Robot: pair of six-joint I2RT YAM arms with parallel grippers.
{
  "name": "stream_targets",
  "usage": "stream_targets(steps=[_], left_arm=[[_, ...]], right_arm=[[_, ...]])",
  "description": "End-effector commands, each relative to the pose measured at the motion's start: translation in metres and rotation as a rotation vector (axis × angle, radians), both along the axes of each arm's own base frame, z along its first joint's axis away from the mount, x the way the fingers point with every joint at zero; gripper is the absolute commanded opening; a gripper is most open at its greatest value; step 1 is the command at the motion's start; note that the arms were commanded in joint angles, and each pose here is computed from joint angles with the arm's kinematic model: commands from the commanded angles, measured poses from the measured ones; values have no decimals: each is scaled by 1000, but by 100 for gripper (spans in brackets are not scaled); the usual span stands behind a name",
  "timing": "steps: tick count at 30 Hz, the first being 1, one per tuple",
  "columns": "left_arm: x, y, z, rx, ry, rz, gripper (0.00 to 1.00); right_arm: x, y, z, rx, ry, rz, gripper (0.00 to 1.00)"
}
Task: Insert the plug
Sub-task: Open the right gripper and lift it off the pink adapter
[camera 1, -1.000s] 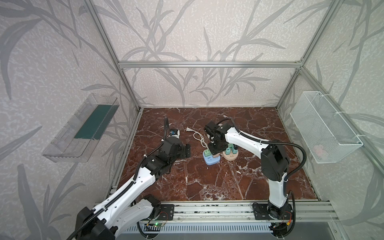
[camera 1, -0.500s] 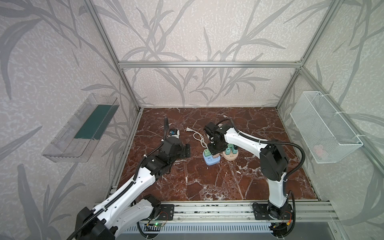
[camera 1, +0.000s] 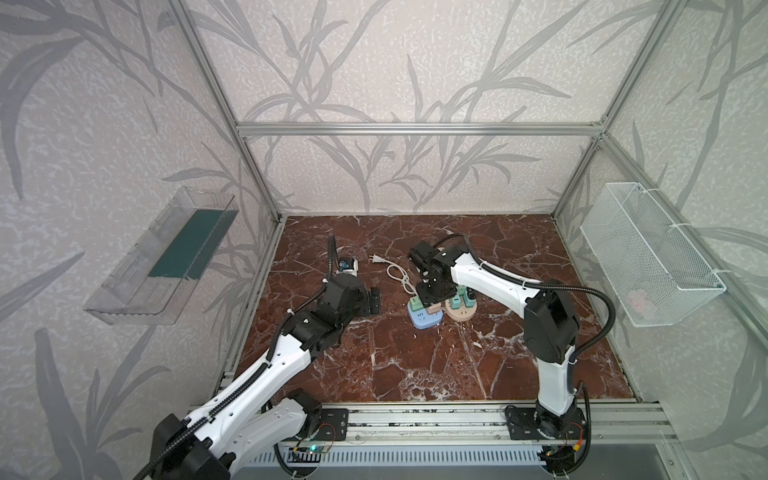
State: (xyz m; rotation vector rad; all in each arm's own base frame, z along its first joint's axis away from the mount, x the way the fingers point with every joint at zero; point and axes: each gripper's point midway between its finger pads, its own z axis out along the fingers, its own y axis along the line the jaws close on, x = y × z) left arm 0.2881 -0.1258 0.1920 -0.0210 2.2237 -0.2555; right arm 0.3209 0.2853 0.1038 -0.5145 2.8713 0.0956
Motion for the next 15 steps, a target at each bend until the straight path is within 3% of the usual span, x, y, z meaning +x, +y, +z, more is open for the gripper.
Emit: stream_targets(steps=[1,5,9,12,15], left_arm=[[5,3,9,-3,-31,28,97],[8,7,14,5,-54,48,99],[21,25,32,56,-168,150,99],[33,42,39,64,-331,266,99],[39,52,49,134,-509,295,99]], right_arm=[[8,8,45,103,-86,-21,69],[7,10,64,143,-110,-20,77],[11,3,112,214,-263,7,100],[15,-18,151,237,-471,8,99],[16,-53,172,199,-624,-37,99]])
